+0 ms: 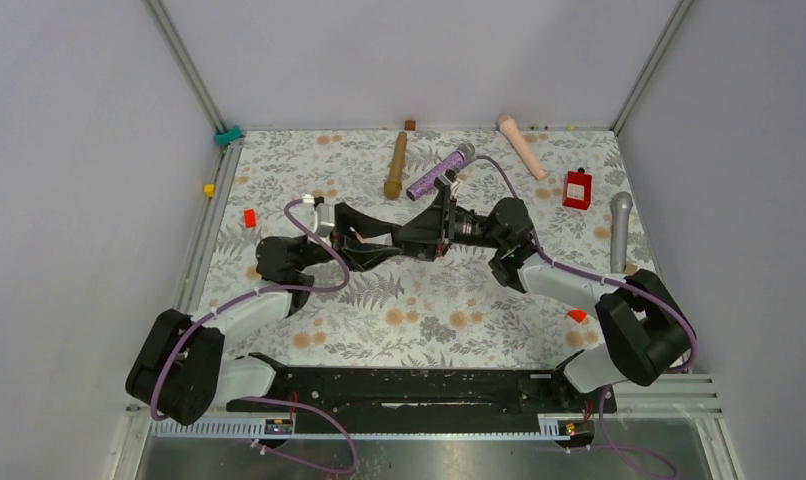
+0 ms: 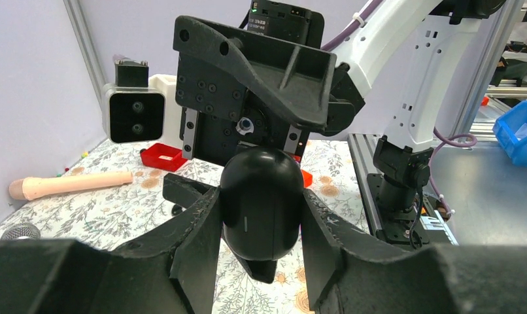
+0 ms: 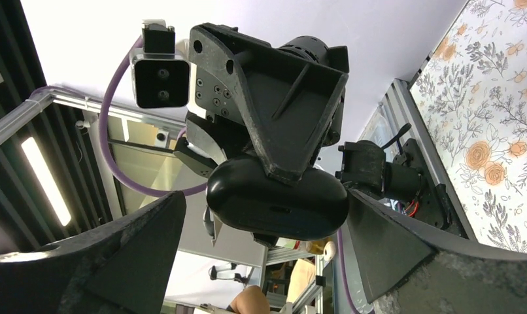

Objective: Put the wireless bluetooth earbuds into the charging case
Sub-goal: Adjust the charging case.

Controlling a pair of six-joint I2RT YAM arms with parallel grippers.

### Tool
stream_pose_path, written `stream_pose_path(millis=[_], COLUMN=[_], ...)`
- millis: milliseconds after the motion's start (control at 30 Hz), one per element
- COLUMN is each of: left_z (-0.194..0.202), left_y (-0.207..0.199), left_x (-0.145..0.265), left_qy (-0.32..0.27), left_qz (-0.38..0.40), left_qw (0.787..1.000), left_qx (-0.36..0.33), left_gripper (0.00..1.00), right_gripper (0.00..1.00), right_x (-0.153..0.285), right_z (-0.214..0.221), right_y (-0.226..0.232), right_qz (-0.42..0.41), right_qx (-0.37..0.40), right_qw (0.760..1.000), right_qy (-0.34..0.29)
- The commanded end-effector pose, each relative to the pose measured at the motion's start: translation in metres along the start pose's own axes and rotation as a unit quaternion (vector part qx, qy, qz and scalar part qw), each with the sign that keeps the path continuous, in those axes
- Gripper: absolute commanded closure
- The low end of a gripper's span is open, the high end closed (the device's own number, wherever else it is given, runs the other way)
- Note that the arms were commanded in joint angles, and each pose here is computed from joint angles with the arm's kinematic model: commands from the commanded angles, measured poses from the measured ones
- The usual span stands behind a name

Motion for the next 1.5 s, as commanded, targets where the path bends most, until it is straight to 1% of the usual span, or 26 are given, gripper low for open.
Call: stream_pose_path(millis=[0, 167, 367, 433, 533, 567, 600, 633, 667, 700, 733, 800, 900, 933, 967, 1033, 1100, 1167, 1233, 1267, 1333, 1400, 1433, 1467], left_z=[-0.005, 0.000, 0.003, 0.005, 0.006, 0.005, 0.006, 0.005, 0.004, 0.004, 0.003, -0.001, -0.012, -0.016, -0.020, -0.027, -0.033, -0.040, -0.046, -0.049, -0.049, -0.051, -0.051, -0.050], left_y=[-0.005, -0.007, -0.012, -0.012, -0.014, -0.014, -0.014, -0.014, -0.014, -0.014, -0.013, -0.011, -0.002, 0.001, 0.005, 0.015, 0.024, 0.037, 0.051, 0.059, 0.073, 0.083, 0.089, 0.088], left_x=[-0.001, 0.001, 0.003, 0.004, 0.004, 0.004, 0.005, 0.005, 0.005, 0.005, 0.006, 0.008, 0.012, 0.014, 0.016, 0.020, 0.023, 0.028, 0.032, 0.032, 0.033, 0.032, 0.025, 0.021], left_qy=[-0.016, -0.007, -0.001, 0.002, 0.004, 0.003, 0.003, 0.002, 0.000, -0.001, -0.002, -0.004, -0.006, -0.007, -0.006, 0.002, 0.011, 0.021, 0.037, 0.049, 0.083, 0.098, 0.123, 0.136], left_qz=[0.011, 0.018, 0.029, 0.031, 0.035, 0.034, 0.033, 0.033, 0.030, 0.028, 0.027, 0.020, 0.001, -0.008, -0.017, -0.034, -0.054, -0.085, -0.128, -0.151, -0.195, -0.220, -0.229, -0.226], left_qw=[0.999, 0.999, 0.998, 0.998, 0.997, 0.997, 0.997, 0.997, 0.997, 0.997, 0.997, 0.997, 0.998, 0.998, 0.998, 0.998, 0.998, 0.996, 0.991, 0.987, 0.976, 0.967, 0.956, 0.953], left_qx=[-0.036, -0.047, -0.060, -0.061, -0.064, -0.066, -0.066, -0.067, -0.068, -0.069, -0.070, -0.072, -0.064, -0.062, -0.059, -0.049, -0.036, -0.017, 0.013, 0.025, 0.052, 0.082, 0.132, 0.148], left_gripper=[0.65, 0.60, 0.57, 0.54, 0.48, 0.45, 0.38, 0.28, 0.16, 0.04, 0.02, 0.01, 0.01, 0.01, 0.01, 0.01, 0.01, 0.01, 0.01, 0.01, 0.01, 0.01, 0.01, 0.01], right_gripper=[0.04, 0.21, 0.27, 0.31, 0.41, 0.45, 0.48, 0.51, 0.54, 0.55, 0.58, 0.62, 0.63, 0.63, 0.63, 0.63, 0.62, 0.62, 0.62, 0.62, 0.62, 0.62, 0.62, 0.62], right_x=[-0.006, -0.006, -0.007, -0.006, -0.005, -0.005, -0.004, -0.004, -0.004, -0.004, -0.004, -0.002, 0.006, 0.010, 0.013, 0.021, 0.032, 0.041, 0.052, 0.058, 0.070, 0.080, 0.087, 0.089], right_z=[0.003, 0.001, -0.001, -0.003, -0.005, -0.007, -0.008, -0.008, -0.008, -0.008, -0.008, -0.009, -0.010, -0.010, -0.009, -0.009, -0.007, -0.010, -0.015, -0.018, -0.024, -0.029, -0.030, -0.031], right_y=[0.014, 0.021, 0.016, 0.015, 0.016, 0.017, 0.019, 0.020, 0.021, 0.021, 0.019, 0.014, 0.004, 0.000, -0.001, -0.005, -0.008, -0.007, -0.006, -0.006, -0.007, -0.008, -0.005, -0.004], right_qz=[-0.025, -0.031, -0.015, -0.014, -0.011, -0.010, -0.011, -0.009, -0.007, -0.002, 0.004, 0.022, 0.058, 0.071, 0.086, 0.120, 0.159, 0.188, 0.217, 0.233, 0.267, 0.292, 0.308, 0.313], right_qx=[0.023, 0.030, 0.025, 0.031, 0.053, 0.060, 0.071, 0.079, 0.089, 0.101, 0.113, 0.138, 0.174, 0.196, 0.200, 0.254, 0.281, 0.338, 0.401, 0.430, 0.491, 0.542, 0.598, 0.615], right_qw=[0.999, 0.999, 0.999, 0.999, 0.998, 0.998, 0.997, 0.996, 0.995, 0.994, 0.992, 0.987, 0.978, 0.972, 0.970, 0.952, 0.937, 0.912, 0.880, 0.863, 0.819, 0.776, 0.726, 0.708], right_qy=[0.017, 0.021, 0.017, 0.015, 0.021, 0.023, 0.026, 0.030, 0.037, 0.046, 0.057, 0.079, 0.103, 0.108, 0.113, 0.122, 0.134, 0.136, 0.132, 0.131, 0.132, 0.135, 0.143, 0.150])
Point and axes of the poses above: each gripper's point midway between its finger pads, its own x axis back along the fingers, its own y axis along the line the jaws close on, z = x × y, the point moved 4 cm from there along x, back along the fingers, and after that the axes turned 8 degrees about x, right-handed, at the moved point
